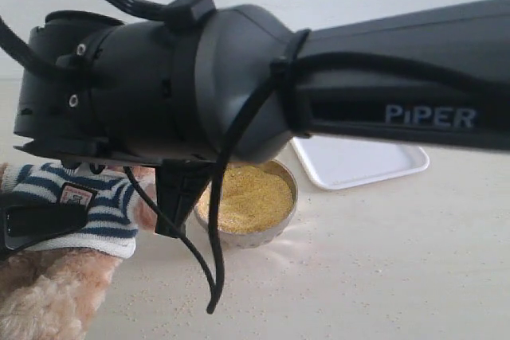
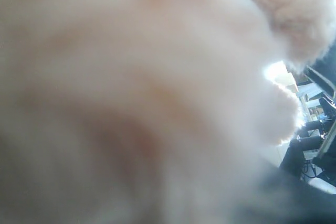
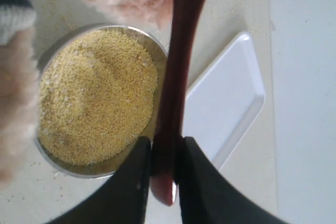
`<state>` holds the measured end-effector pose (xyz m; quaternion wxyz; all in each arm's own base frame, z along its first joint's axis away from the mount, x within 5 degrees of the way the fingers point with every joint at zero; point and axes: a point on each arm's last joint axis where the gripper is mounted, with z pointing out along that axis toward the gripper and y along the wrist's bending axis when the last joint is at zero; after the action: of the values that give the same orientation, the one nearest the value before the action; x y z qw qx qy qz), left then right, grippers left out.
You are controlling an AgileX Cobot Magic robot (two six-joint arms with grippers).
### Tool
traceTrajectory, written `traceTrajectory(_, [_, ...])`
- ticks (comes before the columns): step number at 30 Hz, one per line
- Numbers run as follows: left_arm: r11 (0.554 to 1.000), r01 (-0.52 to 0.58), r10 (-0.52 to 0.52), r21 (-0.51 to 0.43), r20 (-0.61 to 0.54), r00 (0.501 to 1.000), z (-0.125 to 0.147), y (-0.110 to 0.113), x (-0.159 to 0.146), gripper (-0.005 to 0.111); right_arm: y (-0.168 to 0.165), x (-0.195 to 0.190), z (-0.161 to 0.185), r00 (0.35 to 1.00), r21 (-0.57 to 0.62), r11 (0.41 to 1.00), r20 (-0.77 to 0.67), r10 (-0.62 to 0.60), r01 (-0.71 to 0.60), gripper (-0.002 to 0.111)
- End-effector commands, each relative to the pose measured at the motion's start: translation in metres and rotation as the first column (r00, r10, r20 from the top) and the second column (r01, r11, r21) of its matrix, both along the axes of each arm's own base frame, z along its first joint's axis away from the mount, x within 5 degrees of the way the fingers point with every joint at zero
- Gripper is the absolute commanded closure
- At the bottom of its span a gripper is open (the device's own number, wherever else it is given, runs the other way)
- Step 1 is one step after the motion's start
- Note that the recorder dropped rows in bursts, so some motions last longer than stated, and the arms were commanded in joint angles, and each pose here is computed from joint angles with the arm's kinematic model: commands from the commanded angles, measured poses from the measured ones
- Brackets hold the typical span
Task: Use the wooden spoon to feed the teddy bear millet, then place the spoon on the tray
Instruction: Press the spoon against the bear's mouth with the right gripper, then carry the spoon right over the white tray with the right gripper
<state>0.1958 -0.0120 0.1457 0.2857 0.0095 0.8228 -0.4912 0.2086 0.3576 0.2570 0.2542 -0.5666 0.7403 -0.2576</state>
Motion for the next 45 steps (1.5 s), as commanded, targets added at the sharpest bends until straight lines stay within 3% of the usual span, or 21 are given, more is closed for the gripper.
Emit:
traceTrajectory(1, [1.000, 0.004, -0.003, -0.026, 0.027, 1.000, 0.004, 0.000, 0.002, 0.102, -0.015, -0.005, 0.026, 0.999, 0.088, 0.995, -0.002, -0.046, 0.046, 0.107])
traceTrajectory(8, [1.000, 0.004, -0.003, -0.026, 0.027, 1.000, 0.004, 0.000, 0.002, 0.102, -0.062, 0.007, 0.079, 0.979, 0.303, 0.931, -0.092, -0.183, 0.202, 0.107])
traceTrajectory(12, [1.000, 0.004, -0.003, -0.026, 0.027, 1.000, 0.004, 0.000, 0.002, 0.102, -0.100, 0.019, 0.095, 0.956, 0.349, 0.891, -0.117, -0.268, 0.292, 0.107])
traceTrajectory(16, [1.000, 0.004, -0.003, -0.026, 0.027, 1.000, 0.004, 0.000, 0.002, 0.102, -0.151, 0.032, 0.071, 0.894, 0.281, 0.850, -0.197, -0.404, 0.446, 0.107])
traceTrajectory(18, [1.000, 0.004, -0.003, -0.026, 0.027, 1.000, 0.004, 0.000, 0.002, 0.102, -0.178, 0.042, 0.050, 0.822, 0.247, 0.791, -0.288, -0.491, 0.559, 0.107])
traceTrajectory(22, [1.000, 0.004, -0.003, -0.026, 0.027, 1.000, 0.004, 0.000, 0.002, 0.102, -0.208, 0.079, 0.027, 0.745, 0.421, 0.616, -0.421, -0.518, 0.666, 0.107])
traceTrajectory(25, [1.000, 0.004, -0.003, -0.026, 0.027, 1.000, 0.004, 0.000, 0.002, 0.102, -0.223, 0.107, 0.005, 0.719, 0.441, 0.569, -0.454, -0.526, 0.694, 0.107])
traceTrajectory(28, [1.000, 0.004, -0.003, -0.026, 0.027, 1.000, 0.004, 0.000, 0.002, 0.102, -0.229, 0.131, -0.025, 0.677, 0.403, 0.549, -0.520, -0.521, 0.732, 0.107])
traceTrajectory(30, [1.000, 0.004, -0.003, -0.026, 0.027, 1.000, 0.004, 0.000, 0.002, 0.102, -0.226, 0.151, -0.041, 0.651, 0.340, 0.572, -0.550, -0.523, 0.746, 0.107])
traceTrajectory(34, [1.000, 0.004, -0.003, -0.026, 0.027, 1.000, 0.004, 0.000, 0.002, 0.102, -0.211, 0.188, -0.051, 0.660, 0.324, 0.600, -0.556, -0.505, 0.732, 0.107])
traceTrajectory(45, [1.000, 0.004, -0.003, -0.026, 0.027, 1.000, 0.004, 0.000, 0.002, 0.102, -0.195, 0.222, -0.092, 0.615, 0.262, 0.609, -0.618, -0.490, 0.748, 0.107])
